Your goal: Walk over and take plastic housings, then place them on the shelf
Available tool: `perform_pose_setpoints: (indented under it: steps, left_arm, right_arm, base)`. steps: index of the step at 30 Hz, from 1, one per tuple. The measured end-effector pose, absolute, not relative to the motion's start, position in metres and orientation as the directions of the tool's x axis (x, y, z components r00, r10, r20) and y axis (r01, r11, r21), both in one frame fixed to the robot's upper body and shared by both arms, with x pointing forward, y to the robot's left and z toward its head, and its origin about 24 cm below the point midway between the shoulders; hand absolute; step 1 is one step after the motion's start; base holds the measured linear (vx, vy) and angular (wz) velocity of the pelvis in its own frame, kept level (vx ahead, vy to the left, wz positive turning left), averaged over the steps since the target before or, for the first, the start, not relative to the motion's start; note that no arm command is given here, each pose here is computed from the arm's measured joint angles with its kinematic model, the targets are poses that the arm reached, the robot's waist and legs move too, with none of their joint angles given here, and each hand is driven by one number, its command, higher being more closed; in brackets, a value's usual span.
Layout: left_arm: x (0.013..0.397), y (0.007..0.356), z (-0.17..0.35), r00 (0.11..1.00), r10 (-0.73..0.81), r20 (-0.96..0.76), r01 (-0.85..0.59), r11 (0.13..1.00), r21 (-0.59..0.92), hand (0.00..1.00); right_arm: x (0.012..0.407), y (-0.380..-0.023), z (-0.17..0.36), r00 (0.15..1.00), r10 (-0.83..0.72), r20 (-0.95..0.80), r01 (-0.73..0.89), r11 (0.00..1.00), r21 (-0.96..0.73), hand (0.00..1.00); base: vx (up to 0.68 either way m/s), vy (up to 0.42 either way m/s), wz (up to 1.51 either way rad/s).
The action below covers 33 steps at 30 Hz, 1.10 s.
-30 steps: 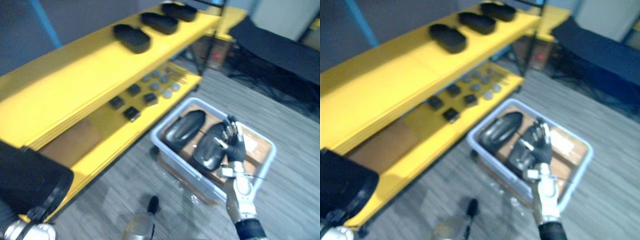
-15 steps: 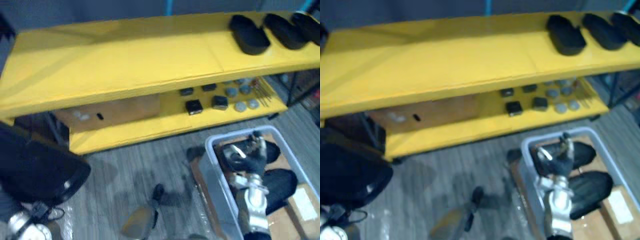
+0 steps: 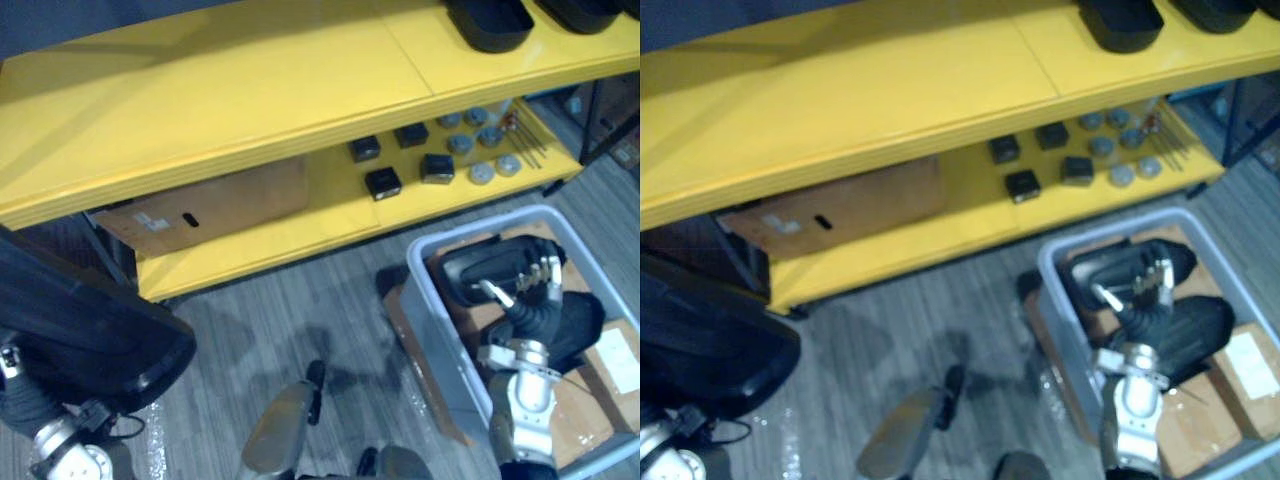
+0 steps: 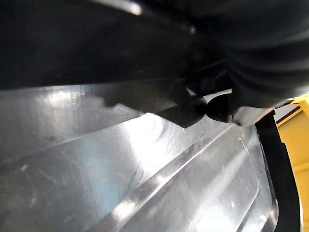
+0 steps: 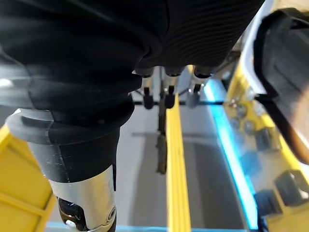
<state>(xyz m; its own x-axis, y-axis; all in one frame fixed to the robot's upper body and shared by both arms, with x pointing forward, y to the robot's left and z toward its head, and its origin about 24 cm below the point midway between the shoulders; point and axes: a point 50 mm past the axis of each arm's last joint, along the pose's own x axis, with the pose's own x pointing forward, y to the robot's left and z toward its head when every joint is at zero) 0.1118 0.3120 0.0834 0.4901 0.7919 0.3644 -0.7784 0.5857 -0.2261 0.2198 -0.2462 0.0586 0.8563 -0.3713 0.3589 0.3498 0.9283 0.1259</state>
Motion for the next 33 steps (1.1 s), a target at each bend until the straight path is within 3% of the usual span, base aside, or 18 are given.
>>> perform_pose_setpoints:
  steps: [8,17,21,28,33]
  left_arm:
    - [0.132,0.303,0.117,0.517,0.678,0.522,-0.711,0.680,-0.179,1.00]
    - [0.157,0.277,0.115,0.633,0.584,0.509,-0.598,0.786,-0.157,1.00]
    - [0.159,0.270,0.110,0.649,0.591,0.479,-0.592,0.788,-0.171,1.00]
    - [0.194,0.249,0.138,0.591,0.570,0.571,-0.514,0.812,-0.278,1.00]
    - [0.198,0.249,0.145,0.571,0.559,0.601,-0.547,0.805,-0.228,1.00]
  right_arm:
    - [0.224,-0.245,0.065,0.852,-0.350,0.391,0.341,0.935,0.094,0.00]
    - [0.203,-0.262,0.068,0.831,-0.383,0.403,0.393,0.917,0.062,0.00]
    - [0.216,-0.277,0.096,0.774,-0.383,0.503,0.421,0.906,0.042,0.00]
    - [0.220,-0.283,0.140,0.643,-0.391,0.658,0.438,0.893,0.103,0.00]
    - [0.215,-0.276,0.160,0.564,-0.375,0.736,0.409,0.901,0.145,0.00]
  base:
    - [0.12,0.067,0.20]
    - [-0.09,-0.083,0.72]
    - [0.11,-0.259,0.32]
    - [0.05,-0.056,0.28]
    - [0.03,0.073,0.03]
